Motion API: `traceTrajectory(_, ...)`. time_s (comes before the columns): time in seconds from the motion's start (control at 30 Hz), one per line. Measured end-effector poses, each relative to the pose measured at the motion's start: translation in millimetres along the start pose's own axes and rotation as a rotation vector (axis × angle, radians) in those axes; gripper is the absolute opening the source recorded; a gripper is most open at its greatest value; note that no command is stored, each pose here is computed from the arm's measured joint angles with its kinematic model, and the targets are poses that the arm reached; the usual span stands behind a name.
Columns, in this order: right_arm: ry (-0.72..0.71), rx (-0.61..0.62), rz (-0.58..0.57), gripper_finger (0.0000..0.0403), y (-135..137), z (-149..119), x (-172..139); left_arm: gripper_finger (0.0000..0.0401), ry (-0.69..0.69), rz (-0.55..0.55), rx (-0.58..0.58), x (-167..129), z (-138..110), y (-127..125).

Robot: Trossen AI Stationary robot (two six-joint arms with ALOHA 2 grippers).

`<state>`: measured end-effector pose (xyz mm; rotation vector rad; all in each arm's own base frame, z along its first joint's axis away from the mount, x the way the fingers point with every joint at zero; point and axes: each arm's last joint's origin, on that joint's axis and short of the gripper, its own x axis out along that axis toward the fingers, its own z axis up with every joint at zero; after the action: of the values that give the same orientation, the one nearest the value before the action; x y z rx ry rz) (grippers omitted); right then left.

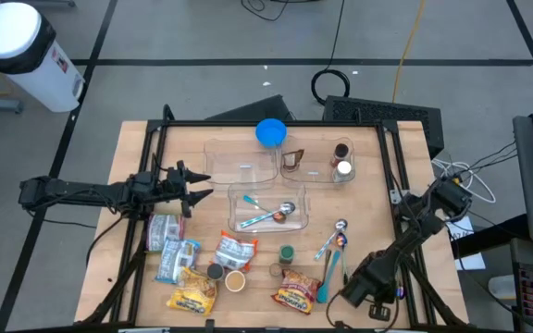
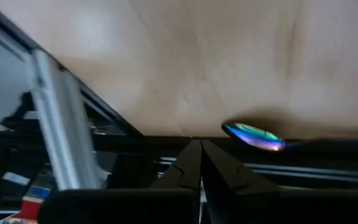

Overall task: Pick & Place Food Item
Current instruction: Put the right blue spoon into the bottom transparent bin

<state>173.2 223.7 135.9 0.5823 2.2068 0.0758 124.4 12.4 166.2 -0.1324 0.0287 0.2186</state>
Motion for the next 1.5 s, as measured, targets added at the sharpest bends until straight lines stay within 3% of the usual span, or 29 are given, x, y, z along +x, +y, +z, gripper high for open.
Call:
traceTrajectory(0.3,0.061,0.054,-0.105,0.0000,-22,-10,29,0.0241,0.000,0.000,0.000,0,0,0)
traceTrajectory(0.57,0.025,0.023,-0.098,0.0000,-30,-5,33,0.0241,0.000,0.000,0.000,0,0,0)
traceTrajectory(0.83,-0.146,-0.047,-0.059,0.0000,-22,15,9,0.0241,0.000,-0.001,0.000,0,0,0)
traceTrajectory(1.03,-0.298,-0.172,-0.064,0.0000,-12,28,-15,0.0241,0.000,0.000,0.000,0,0,0)
traceTrajectory(1.3,-0.584,-0.366,-0.217,0.0000,-8,43,-46,0.0241,0.000,-0.001,0.000,0,0,0)
traceTrajectory(1.5,-0.715,-0.313,-0.283,0.0000,-16,28,-64,0.0241,0.000,-0.001,0.000,0,0,0)
